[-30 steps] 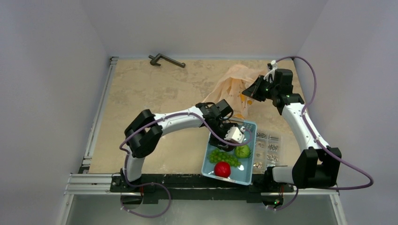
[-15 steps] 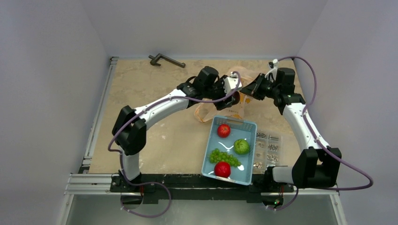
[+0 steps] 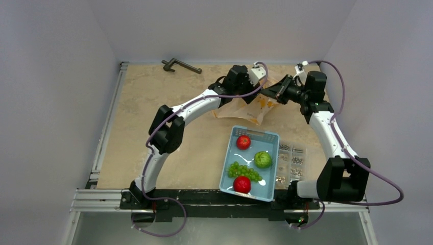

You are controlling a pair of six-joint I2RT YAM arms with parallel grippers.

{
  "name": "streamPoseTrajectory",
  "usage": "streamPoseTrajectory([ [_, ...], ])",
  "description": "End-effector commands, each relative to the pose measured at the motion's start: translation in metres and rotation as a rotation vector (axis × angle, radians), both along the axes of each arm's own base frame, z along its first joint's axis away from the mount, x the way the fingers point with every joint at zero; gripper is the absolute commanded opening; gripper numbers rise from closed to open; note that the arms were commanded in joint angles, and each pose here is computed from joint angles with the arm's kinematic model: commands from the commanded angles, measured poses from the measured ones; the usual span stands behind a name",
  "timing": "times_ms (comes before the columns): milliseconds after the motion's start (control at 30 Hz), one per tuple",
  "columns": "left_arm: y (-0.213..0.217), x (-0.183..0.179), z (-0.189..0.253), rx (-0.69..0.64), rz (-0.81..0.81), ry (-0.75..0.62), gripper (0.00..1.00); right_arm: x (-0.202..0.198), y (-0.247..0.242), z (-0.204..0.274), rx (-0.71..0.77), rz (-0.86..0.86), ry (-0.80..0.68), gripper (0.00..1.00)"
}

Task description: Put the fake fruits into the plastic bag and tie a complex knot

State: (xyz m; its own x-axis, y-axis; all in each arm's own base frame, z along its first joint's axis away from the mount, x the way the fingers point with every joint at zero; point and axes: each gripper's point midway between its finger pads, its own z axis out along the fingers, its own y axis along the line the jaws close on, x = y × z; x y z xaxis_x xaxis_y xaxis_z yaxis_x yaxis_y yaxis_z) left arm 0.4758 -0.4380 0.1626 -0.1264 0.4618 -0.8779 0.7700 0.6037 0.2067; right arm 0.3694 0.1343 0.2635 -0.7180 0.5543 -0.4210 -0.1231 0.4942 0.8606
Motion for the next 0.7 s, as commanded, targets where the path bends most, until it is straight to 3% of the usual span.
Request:
streamPoseTrajectory([
  [0, 0.019, -0.004, 0.041, -0.147, -0.014, 0.013, 1.00, -0.007, 0.010, 0.021, 0.077, 0.085, -0.029, 0.00],
  [167, 0.057, -0.035, 0.056, -0.207, -0.053, 0.101, 1.00, 0.004, 0.005, 0.021, 0.108, 0.063, -0.011, 0.00],
  [333, 0.128, -0.050, 0.066, -0.226, 0.072, 0.163, 1.00, 0.010, 0.003, 0.023, 0.103, 0.057, -0.018, 0.00],
  [500, 0.180, -0.053, 0.023, -0.106, 0.230, 0.226, 1.00, 0.012, 0.003, 0.021, 0.103, 0.058, -0.015, 0.00],
  [667, 0.193, -0.060, -0.022, -0.092, 0.345, 0.406, 1.00, 0.014, 0.003, 0.019, 0.098, 0.059, -0.011, 0.00],
])
